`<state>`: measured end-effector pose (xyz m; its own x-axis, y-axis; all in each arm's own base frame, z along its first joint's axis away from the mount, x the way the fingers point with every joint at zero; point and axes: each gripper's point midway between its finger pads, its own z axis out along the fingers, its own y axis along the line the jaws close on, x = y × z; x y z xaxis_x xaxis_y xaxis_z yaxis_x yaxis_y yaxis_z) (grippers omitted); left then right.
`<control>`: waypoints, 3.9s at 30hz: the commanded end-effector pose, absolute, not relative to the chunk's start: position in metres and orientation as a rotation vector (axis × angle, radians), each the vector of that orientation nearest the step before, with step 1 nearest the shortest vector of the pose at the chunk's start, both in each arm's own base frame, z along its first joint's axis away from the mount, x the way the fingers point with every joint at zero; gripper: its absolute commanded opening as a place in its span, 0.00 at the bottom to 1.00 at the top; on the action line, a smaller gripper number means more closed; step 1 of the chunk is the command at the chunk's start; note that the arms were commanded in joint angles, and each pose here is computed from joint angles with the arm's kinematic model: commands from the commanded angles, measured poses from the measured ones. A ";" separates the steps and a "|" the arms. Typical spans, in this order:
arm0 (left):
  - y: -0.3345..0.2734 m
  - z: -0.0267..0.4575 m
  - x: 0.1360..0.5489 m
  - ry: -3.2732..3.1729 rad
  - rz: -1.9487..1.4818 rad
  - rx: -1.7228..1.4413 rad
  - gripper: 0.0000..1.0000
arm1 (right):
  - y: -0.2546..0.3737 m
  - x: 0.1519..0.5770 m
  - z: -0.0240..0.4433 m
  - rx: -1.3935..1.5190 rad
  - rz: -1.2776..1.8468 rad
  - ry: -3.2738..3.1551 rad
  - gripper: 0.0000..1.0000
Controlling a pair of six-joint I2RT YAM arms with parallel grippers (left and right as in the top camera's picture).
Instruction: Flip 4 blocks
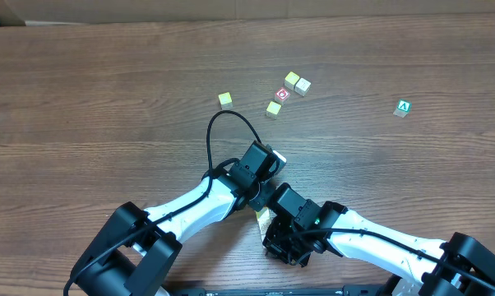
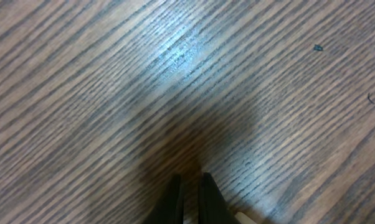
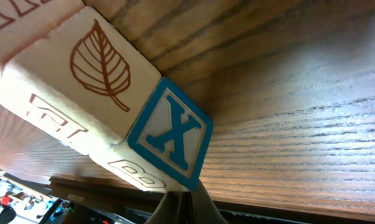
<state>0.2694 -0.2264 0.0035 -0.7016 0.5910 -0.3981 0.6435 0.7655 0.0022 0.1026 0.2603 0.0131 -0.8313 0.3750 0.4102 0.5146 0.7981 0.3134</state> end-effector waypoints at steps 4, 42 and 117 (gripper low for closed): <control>-0.231 0.005 0.274 2.572 -0.188 0.934 0.04 | 0.261 0.115 0.015 -0.696 -0.619 -2.715 0.04; -0.208 0.050 0.328 2.519 0.082 0.720 0.04 | 0.234 0.116 0.048 -0.728 -0.622 -2.824 0.04; 0.020 0.356 0.141 2.156 -0.039 -0.415 1.00 | 0.016 0.232 0.272 -1.801 0.043 -3.296 1.00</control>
<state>0.1418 0.0174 0.3527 -0.5420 -0.3045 -0.7833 -0.2689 0.9459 -0.1816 0.2294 0.0155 0.2631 -0.4149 0.7534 -0.5101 0.7784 0.5842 0.2297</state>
